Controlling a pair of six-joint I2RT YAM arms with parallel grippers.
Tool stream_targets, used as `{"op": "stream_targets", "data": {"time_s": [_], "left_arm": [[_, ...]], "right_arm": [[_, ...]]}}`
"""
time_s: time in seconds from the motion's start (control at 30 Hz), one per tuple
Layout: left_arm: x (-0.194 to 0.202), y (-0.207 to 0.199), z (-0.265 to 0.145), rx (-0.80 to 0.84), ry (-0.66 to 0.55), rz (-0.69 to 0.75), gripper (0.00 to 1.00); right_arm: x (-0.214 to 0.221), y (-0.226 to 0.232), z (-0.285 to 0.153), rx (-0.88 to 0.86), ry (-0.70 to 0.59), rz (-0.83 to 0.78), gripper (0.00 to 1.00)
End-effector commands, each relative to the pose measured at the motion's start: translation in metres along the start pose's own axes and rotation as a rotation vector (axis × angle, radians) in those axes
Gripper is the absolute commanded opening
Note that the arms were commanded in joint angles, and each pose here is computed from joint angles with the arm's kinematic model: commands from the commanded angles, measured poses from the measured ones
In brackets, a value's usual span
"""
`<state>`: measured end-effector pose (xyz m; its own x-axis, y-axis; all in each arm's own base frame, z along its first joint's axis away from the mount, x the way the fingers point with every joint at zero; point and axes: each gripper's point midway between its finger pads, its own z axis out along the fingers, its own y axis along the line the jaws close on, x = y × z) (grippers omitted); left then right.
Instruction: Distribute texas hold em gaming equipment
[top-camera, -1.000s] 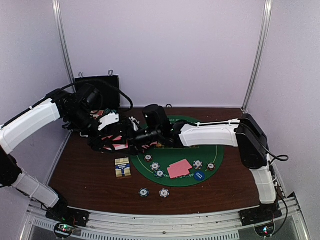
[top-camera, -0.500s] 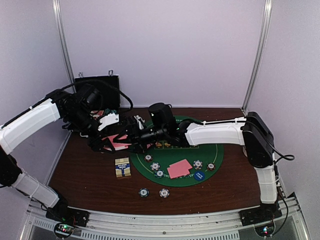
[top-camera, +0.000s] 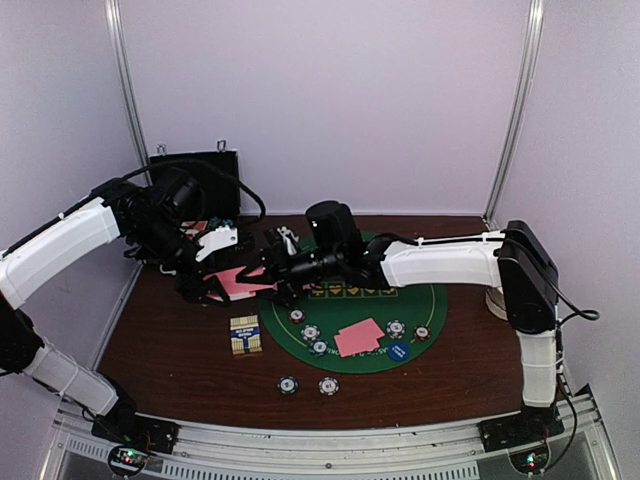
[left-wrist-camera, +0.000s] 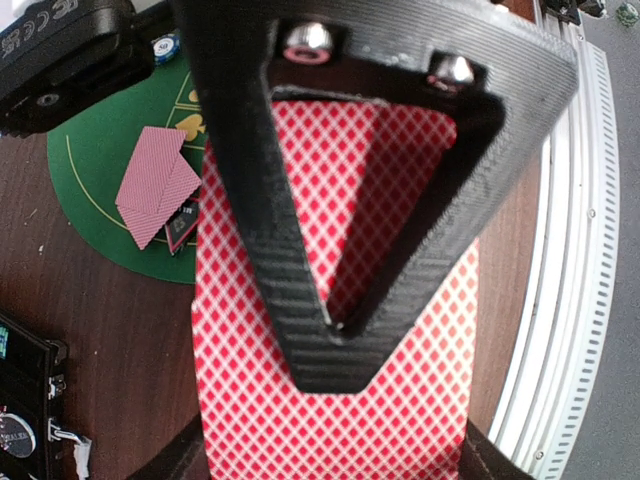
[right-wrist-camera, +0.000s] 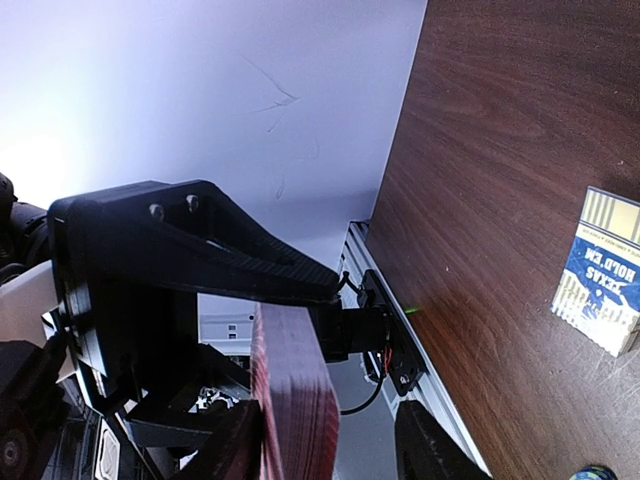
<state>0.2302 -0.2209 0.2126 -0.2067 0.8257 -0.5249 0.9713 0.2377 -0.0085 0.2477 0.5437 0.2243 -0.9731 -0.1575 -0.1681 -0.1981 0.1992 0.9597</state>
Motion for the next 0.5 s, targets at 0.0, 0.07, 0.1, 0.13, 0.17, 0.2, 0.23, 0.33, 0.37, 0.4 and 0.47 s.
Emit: {"op": "stream_targets", "data": {"time_s": [0.0, 0.07, 0.1, 0.13, 0.17, 0.2, 0.23, 0.33, 0.37, 0.4, 0.47], "left_arm": [[-0.011, 0.0, -0.01, -0.022, -0.059, 0.035, 0.0], [-0.011, 0.0, -0.009, -0.021, -0.057, 0.035, 0.0], [-0.011, 0.0, -0.009, -0.021, -0.058, 0.034, 0.0], [-0.011, 0.0, -0.009, -0.021, -0.058, 0.035, 0.0], [-0.011, 0.0, -0.009, -0.02, -0.056, 0.034, 0.0], [-0.011, 0.0, -0.009, -0.019, -0.057, 0.034, 0.0], [-0.011, 0.0, -0.009, -0.019, -0.057, 0.034, 0.0], [-0.01, 0.0, -0.009, -0.021, -0.056, 0.033, 0.0], [-0.01, 0.0, -0.009, -0.021, -0.056, 0.034, 0.0], [-0.01, 0.0, -0.009, -0.021, -0.056, 0.034, 0.0], [-0.01, 0.0, -0.008, -0.02, -0.054, 0.032, 0.0]], "right_arm": [[0.001, 0.016, -0.016, -0.01, -0.004, -0.013, 0.47], [0.002, 0.023, -0.019, -0.026, -0.002, -0.019, 0.48], [0.003, 0.025, -0.02, -0.031, -0.002, -0.021, 0.49], [0.003, 0.028, -0.021, -0.035, -0.002, -0.025, 0.5], [0.004, 0.031, -0.022, -0.039, 0.001, -0.027, 0.5], [0.004, 0.032, -0.023, -0.041, 0.001, -0.029, 0.5], [0.005, 0.032, -0.024, -0.041, 0.003, -0.026, 0.5], [0.007, 0.032, -0.026, -0.039, 0.009, -0.024, 0.5], [0.007, 0.032, -0.027, -0.037, 0.012, -0.021, 0.49], [0.008, 0.031, -0.028, -0.035, 0.013, -0.019, 0.48], [0.008, 0.029, -0.032, -0.026, 0.014, -0.014, 0.44]]}}
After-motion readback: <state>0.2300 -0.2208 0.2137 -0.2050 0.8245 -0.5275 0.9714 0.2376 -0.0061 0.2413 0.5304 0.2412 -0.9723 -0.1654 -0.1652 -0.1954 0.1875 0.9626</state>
